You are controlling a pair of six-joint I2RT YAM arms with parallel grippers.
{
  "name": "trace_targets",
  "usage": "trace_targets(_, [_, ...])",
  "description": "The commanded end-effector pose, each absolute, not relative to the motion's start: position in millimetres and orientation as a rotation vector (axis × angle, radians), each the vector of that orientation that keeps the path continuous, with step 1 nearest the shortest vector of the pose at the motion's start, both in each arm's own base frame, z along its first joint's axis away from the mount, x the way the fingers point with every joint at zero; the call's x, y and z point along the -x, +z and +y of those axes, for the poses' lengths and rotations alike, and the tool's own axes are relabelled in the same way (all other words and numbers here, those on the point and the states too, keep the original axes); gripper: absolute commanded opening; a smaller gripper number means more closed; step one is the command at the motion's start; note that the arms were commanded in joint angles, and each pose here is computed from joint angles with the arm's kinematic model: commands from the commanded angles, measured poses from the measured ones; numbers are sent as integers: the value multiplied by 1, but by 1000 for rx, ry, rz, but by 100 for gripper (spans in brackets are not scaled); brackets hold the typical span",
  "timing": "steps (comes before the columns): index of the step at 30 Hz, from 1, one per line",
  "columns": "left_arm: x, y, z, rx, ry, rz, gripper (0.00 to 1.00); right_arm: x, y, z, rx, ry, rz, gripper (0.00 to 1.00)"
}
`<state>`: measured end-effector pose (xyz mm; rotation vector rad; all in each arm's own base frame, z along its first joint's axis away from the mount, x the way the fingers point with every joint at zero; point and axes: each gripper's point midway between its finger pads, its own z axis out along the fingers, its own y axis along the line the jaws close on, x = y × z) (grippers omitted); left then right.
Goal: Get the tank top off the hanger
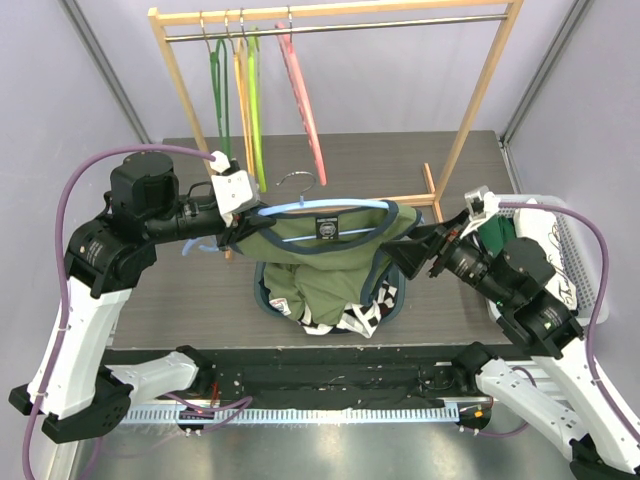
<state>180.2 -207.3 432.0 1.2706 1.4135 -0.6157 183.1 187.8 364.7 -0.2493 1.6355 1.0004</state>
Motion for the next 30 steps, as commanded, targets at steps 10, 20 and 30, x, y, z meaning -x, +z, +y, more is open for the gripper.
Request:
trace_targets(10, [-174,462,-210,-1238,-633,1299,0,-177,385,187,222,1077,1481,100])
trace_targets(20, [-175,462,-211,-1241,-635,1297,0,-178,388,210,255,1191,1521,36])
trace_targets(30, [-178,458,-212,-1241,-636,1313,0,-166,423,185,263,1076,1482,1])
